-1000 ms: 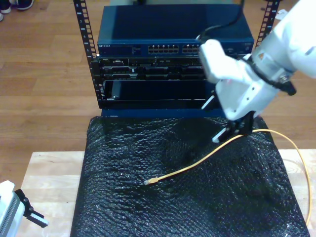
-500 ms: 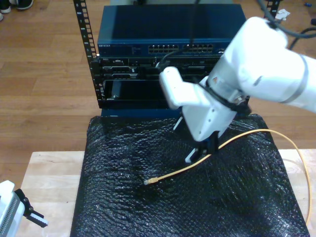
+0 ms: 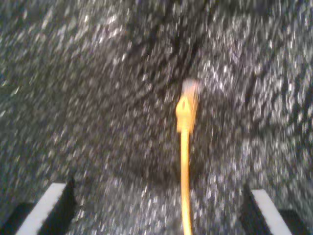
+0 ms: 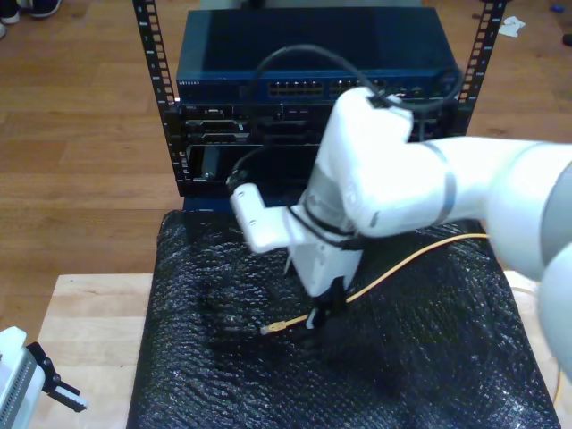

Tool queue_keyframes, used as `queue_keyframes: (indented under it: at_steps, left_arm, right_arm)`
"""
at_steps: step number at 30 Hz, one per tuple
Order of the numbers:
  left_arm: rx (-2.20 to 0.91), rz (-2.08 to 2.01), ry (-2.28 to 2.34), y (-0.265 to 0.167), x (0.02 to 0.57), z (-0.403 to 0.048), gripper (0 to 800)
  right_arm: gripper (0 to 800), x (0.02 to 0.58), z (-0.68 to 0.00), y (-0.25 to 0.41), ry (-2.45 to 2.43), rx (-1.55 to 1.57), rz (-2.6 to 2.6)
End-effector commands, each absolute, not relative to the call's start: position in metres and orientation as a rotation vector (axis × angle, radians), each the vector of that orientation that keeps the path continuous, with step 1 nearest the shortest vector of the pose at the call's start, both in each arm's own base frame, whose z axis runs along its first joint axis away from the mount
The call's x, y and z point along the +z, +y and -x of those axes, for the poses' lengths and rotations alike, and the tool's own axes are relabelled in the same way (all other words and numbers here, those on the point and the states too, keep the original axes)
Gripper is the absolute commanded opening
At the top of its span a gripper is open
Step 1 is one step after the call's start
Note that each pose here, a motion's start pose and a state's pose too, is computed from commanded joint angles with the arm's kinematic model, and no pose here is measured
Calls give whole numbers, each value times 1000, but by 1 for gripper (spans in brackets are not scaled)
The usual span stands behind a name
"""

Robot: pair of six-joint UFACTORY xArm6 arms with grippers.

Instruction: Grab the cable and plug it in

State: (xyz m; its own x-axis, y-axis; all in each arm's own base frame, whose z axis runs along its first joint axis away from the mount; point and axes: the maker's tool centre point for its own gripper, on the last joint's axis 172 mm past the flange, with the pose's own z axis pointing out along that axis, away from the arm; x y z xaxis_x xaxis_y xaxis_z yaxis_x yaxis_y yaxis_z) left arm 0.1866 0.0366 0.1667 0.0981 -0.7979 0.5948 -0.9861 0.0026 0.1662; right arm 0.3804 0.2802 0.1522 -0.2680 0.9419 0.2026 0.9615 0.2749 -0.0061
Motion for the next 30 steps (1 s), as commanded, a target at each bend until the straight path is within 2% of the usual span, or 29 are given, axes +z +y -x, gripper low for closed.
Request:
queue_keyframes:
  at_steps: [17,30]
  left_arm:
    - [449,-1837,-1741,36,166,-186,800]
    - [450,-1838,-1742,36,166,-186,800]
  right_arm:
    - [793,95,-380,289,-2423,-126,1918]
    - [779,82,-384,295,-2439,-233,1973]
